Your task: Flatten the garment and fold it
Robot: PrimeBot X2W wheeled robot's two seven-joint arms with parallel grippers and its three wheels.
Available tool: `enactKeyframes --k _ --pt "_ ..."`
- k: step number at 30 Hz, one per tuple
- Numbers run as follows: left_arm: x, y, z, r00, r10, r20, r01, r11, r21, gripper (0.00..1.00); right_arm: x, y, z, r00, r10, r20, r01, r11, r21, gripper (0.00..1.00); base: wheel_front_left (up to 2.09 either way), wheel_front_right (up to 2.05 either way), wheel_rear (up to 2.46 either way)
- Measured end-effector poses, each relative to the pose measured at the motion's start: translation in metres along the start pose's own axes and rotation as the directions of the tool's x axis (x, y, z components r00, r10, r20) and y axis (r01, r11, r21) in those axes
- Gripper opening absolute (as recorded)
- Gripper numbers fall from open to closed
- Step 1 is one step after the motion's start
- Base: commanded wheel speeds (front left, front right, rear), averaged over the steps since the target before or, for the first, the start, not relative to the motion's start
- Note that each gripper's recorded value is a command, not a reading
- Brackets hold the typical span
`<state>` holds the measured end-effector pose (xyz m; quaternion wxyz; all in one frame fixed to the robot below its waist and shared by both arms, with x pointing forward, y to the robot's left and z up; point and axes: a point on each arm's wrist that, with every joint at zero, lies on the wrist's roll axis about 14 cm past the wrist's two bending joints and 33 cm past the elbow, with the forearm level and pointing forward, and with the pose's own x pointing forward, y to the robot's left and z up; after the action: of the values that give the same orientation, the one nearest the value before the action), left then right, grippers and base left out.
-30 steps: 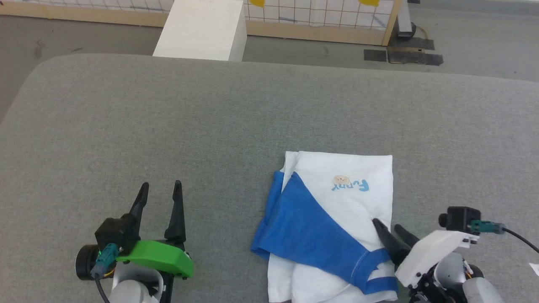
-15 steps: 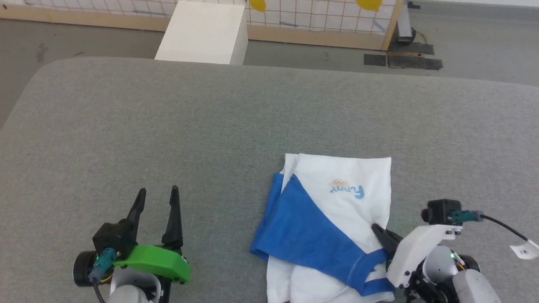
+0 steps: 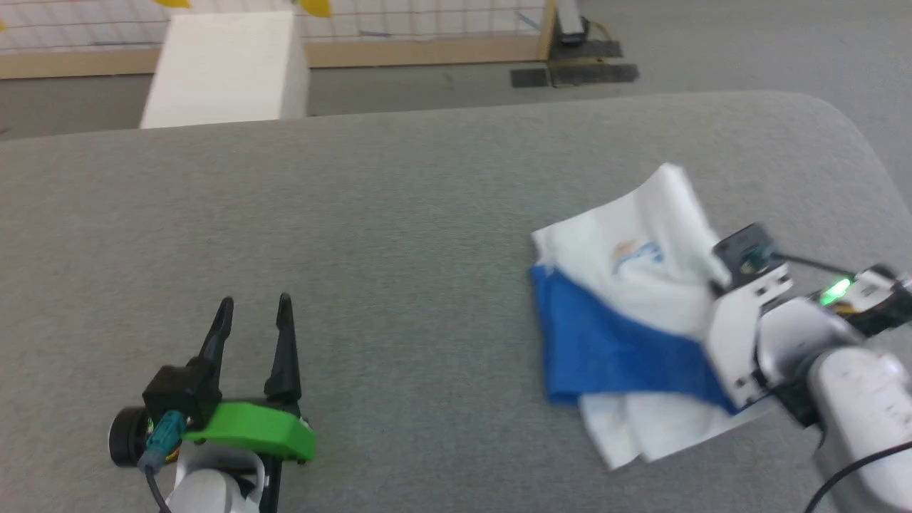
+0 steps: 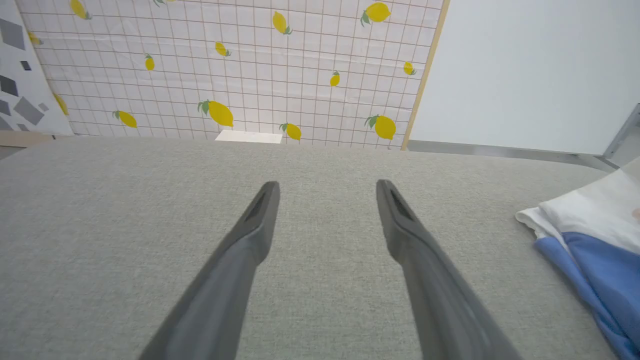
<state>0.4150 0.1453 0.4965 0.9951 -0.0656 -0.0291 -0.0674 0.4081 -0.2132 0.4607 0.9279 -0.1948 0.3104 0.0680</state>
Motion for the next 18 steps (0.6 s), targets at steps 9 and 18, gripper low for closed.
enactKeyframes --k 9,18 --pt "0.054 -0.036 -0.013 0.991 -0.137 0.006 0.137 0.990 0.017 1.00 -0.004 -0.124 -0.048 0.950 -0.283 -0.133 0.284 0.959 -0.013 0.00 0.00 0.00 0.00" --pt "0.082 -0.055 -0.052 0.975 -0.212 -0.068 0.213 0.977 0.004 1.00 -0.005 -0.191 -0.084 0.869 -0.449 -0.209 0.459 0.888 0.000 0.00 0.00 0.00 0.00"
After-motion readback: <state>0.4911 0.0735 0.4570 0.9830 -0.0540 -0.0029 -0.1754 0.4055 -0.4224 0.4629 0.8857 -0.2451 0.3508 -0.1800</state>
